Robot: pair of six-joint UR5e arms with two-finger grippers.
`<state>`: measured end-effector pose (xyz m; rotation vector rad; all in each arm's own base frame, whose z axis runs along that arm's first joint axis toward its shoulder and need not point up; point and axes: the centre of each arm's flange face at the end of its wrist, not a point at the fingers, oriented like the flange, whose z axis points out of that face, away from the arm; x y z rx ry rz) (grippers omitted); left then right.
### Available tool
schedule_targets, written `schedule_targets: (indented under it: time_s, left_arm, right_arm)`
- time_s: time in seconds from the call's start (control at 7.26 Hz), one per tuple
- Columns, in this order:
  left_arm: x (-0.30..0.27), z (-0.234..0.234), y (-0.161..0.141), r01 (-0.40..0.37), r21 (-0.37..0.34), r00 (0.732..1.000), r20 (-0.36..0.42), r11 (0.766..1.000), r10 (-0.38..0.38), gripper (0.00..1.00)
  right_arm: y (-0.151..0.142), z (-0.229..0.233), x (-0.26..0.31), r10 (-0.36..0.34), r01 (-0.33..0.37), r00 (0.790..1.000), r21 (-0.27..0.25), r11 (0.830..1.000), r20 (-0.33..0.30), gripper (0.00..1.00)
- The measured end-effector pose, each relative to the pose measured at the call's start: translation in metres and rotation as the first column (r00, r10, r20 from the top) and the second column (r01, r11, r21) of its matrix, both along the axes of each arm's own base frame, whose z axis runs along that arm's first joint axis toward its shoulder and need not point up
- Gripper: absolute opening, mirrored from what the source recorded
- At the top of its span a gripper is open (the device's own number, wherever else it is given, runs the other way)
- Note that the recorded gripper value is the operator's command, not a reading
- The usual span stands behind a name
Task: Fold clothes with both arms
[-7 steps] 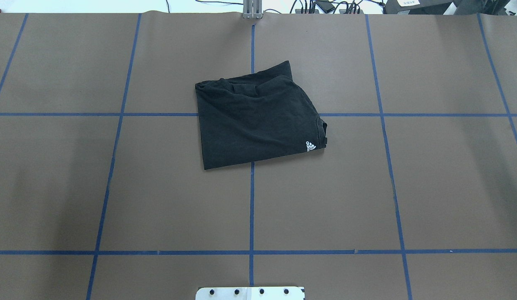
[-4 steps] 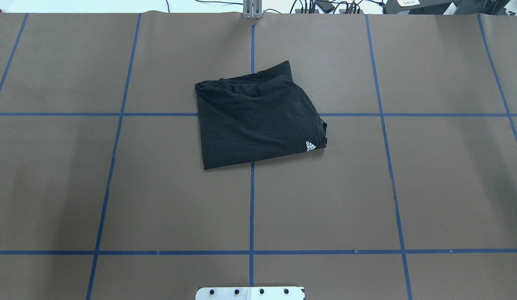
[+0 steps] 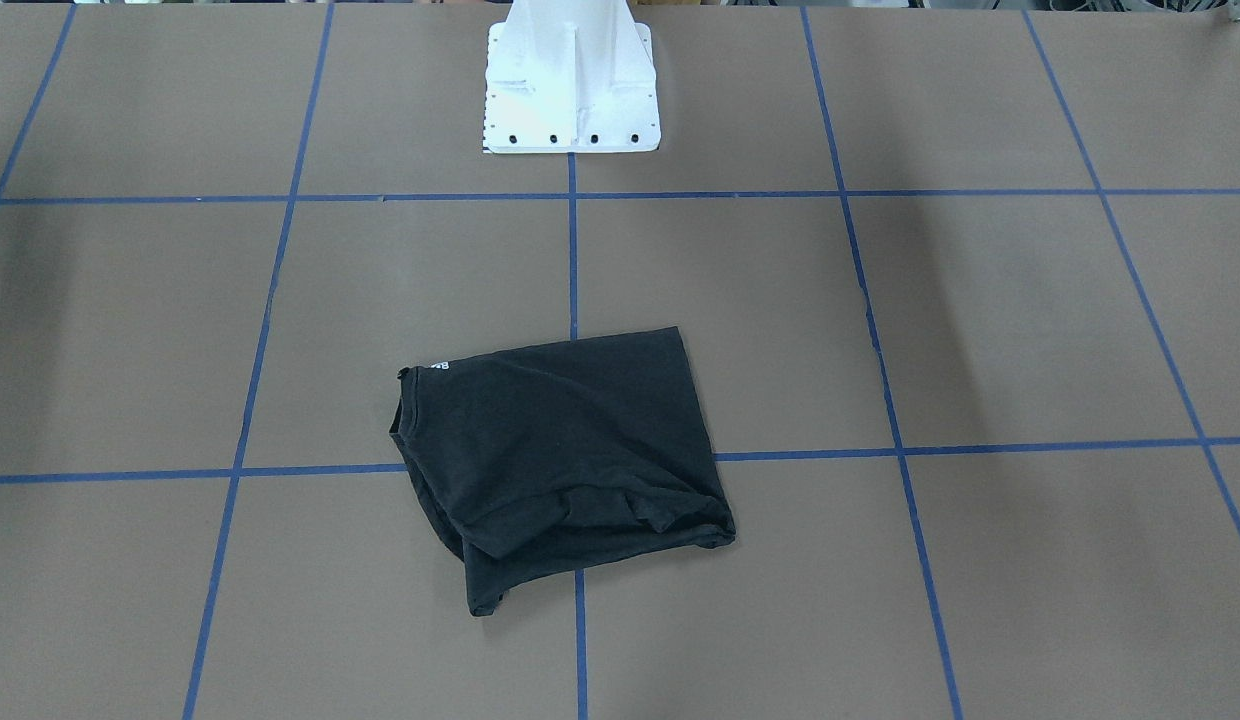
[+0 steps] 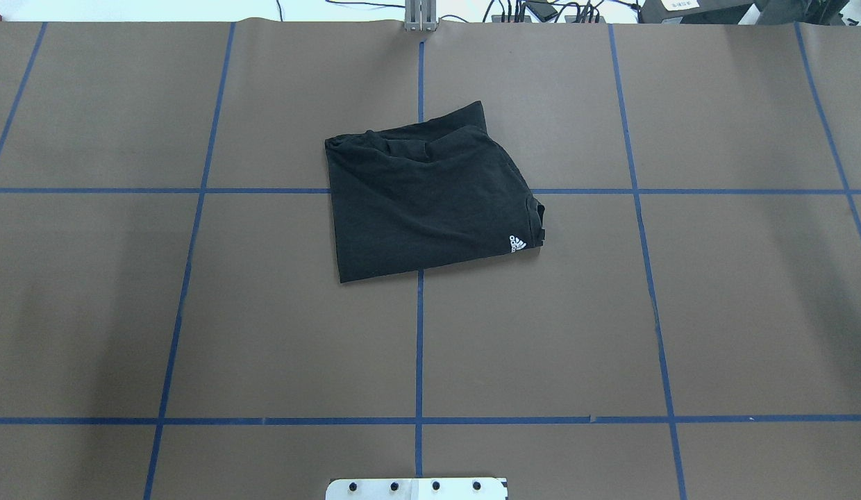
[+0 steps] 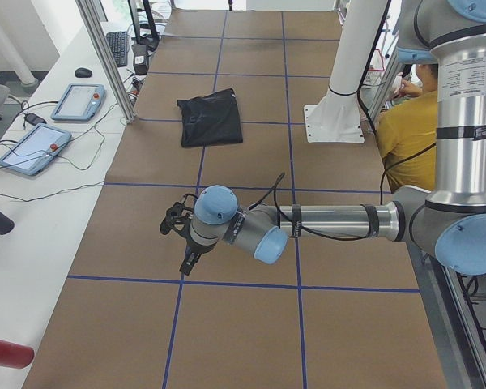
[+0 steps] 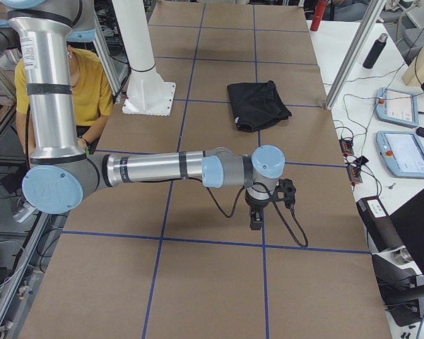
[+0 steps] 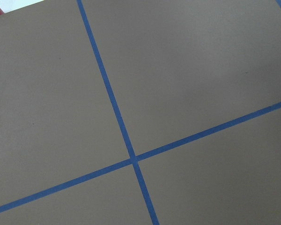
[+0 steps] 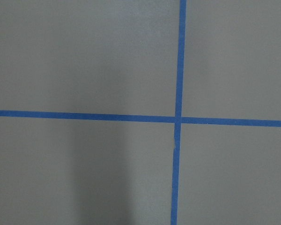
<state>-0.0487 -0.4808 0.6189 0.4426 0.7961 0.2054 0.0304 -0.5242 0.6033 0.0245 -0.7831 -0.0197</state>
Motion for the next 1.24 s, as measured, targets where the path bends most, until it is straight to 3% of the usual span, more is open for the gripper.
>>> schedule_targets:
  time_s: [0.55, 0.83, 1.24]
  left_arm:
    - [0.002, -0.011, -0.011, -0.004, -0.056, 1.0, 0.003, 0.998, 0.004, 1.0]
    - [0.004, -0.034, -0.021, -0.006, -0.074, 1.0, 0.004, 0.997, 0.007, 1.0]
    - [0.004, -0.052, -0.026, -0.008, -0.046, 1.0, 0.002, 0.999, 0.008, 1.0]
  right_arm:
    - [0.043, 0.019, 0.012, 0.023, -0.022, 0.999, -0.042, 0.999, 0.024, 1.0]
    - [0.048, 0.014, 0.014, 0.028, -0.027, 0.999, -0.035, 0.999, 0.025, 1.0]
    - [0.049, 0.012, 0.014, 0.028, -0.027, 0.999, -0.025, 0.999, 0.025, 1.0]
